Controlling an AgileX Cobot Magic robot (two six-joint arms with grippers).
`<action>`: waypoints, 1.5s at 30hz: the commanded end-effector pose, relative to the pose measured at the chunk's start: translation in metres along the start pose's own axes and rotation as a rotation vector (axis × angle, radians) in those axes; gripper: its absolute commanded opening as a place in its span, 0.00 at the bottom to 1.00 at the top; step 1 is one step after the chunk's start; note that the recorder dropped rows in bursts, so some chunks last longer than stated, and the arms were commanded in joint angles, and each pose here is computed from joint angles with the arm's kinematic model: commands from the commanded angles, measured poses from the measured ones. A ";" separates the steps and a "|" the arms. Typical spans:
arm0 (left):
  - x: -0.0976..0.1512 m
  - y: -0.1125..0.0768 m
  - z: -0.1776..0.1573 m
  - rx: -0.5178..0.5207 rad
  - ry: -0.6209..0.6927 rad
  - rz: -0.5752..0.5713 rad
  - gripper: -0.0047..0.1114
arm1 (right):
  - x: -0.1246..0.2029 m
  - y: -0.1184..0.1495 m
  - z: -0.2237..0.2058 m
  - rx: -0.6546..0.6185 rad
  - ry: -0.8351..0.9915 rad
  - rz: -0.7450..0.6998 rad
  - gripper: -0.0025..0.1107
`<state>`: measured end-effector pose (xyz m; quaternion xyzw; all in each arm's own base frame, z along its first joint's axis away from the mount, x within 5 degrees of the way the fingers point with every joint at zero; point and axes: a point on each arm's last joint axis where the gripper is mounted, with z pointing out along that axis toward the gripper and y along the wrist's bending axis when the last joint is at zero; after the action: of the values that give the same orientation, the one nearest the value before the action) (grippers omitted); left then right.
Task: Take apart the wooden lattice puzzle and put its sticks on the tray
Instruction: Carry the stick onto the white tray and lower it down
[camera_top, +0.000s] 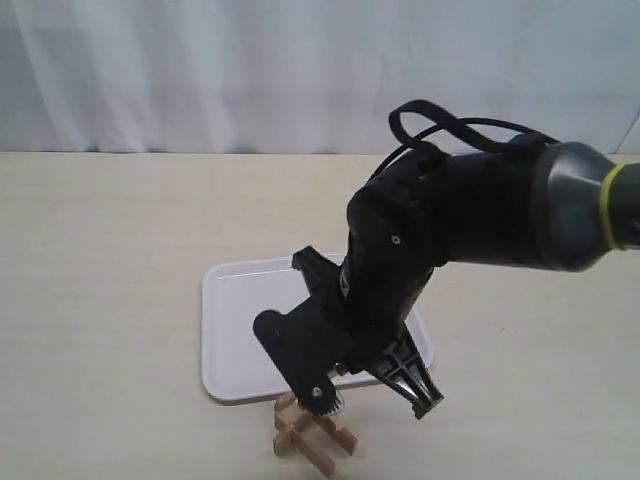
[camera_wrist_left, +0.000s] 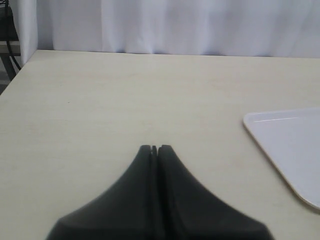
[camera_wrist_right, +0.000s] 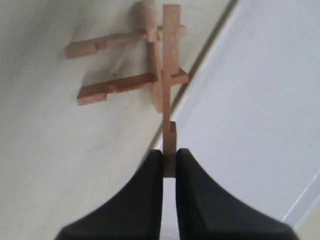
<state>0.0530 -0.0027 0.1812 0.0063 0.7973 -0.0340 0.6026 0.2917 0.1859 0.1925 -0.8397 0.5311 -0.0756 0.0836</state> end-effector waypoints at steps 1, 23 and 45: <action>0.000 0.000 0.000 -0.002 -0.006 0.006 0.04 | 0.028 -0.012 -0.004 0.101 -0.008 0.256 0.06; 0.000 0.000 0.000 -0.002 -0.006 0.006 0.04 | 0.126 -0.056 0.048 0.163 0.022 1.494 0.06; 0.000 0.000 0.000 -0.002 -0.006 0.006 0.04 | 0.128 -0.062 0.069 0.097 0.070 1.508 0.06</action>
<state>0.0530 -0.0027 0.1812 0.0063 0.7973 -0.0340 0.6026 0.4149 0.1025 0.1369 -0.2431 0.9584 -0.0420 0.1438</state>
